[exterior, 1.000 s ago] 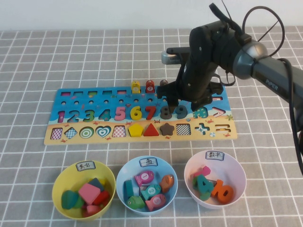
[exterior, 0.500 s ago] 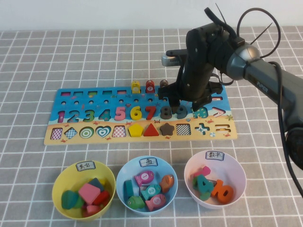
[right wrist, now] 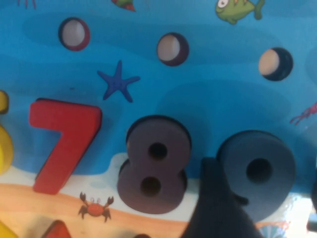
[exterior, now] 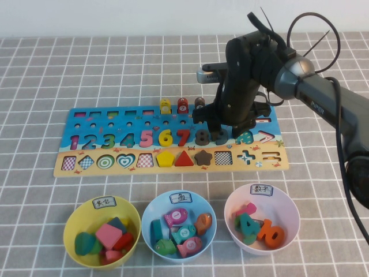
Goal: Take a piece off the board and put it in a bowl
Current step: Pick up the "number 9"
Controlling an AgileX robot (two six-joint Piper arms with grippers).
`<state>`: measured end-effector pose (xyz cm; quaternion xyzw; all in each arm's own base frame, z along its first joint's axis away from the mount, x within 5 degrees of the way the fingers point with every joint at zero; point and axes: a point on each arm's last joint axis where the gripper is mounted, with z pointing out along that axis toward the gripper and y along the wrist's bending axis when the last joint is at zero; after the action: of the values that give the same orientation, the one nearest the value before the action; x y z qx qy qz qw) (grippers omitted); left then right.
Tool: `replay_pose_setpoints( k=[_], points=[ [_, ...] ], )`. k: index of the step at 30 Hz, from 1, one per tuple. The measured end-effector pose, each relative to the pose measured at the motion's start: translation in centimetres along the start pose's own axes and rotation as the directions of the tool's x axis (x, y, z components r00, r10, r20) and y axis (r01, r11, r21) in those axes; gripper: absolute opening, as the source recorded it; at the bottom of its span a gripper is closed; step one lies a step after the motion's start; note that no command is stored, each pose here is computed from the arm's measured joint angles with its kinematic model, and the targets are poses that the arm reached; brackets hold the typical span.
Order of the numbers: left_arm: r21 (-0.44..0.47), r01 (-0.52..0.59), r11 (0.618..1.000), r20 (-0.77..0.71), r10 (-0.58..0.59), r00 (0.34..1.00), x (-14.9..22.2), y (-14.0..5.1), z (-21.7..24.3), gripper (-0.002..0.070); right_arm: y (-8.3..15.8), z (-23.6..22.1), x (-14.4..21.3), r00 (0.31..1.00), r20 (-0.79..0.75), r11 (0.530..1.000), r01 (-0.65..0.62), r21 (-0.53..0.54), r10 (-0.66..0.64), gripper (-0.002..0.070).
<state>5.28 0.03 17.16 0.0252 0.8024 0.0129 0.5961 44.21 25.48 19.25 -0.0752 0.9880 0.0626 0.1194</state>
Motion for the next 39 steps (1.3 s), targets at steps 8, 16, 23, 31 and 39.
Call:
replay_pose_setpoints(
  k=[8,16,23,31,39],
  points=[
    [0.0,0.0,1.0,0.0,0.0,1.0,0.0,0.0,0.0,-0.0003,0.0,0.0,0.0,1.0,0.0,1.0,0.0,0.0,0.0,0.0358],
    [0.0,0.0,1.0,0.0,0.0,1.0,0.0,0.0,0.0,-0.0003,0.03,0.0,0.03,1.0,-0.003,1.0,-0.003,-0.003,0.003,0.0308],
    [0.0,0.0,1.0,0.0,0.0,1.0,0.0,0.0,0.0,-0.0003,0.2,-0.02,0.17,1.0,-0.019,1.0,-0.013,-0.022,0.012,0.0301],
    [0.0,0.0,1.0,0.0,0.0,1.0,0.0,0.0,0.0,-0.0003,0.21,-0.06,0.16,1.0,-0.02,1.0,-0.013,-0.022,0.012,0.0297],
    [0.0,0.0,1.0,0.0,0.0,1.0,0.0,0.0,0.0,-0.0003,0.25,-0.06,0.18,1.0,-0.018,1.0,-0.009,-0.018,0.008,0.024]
  ],
)
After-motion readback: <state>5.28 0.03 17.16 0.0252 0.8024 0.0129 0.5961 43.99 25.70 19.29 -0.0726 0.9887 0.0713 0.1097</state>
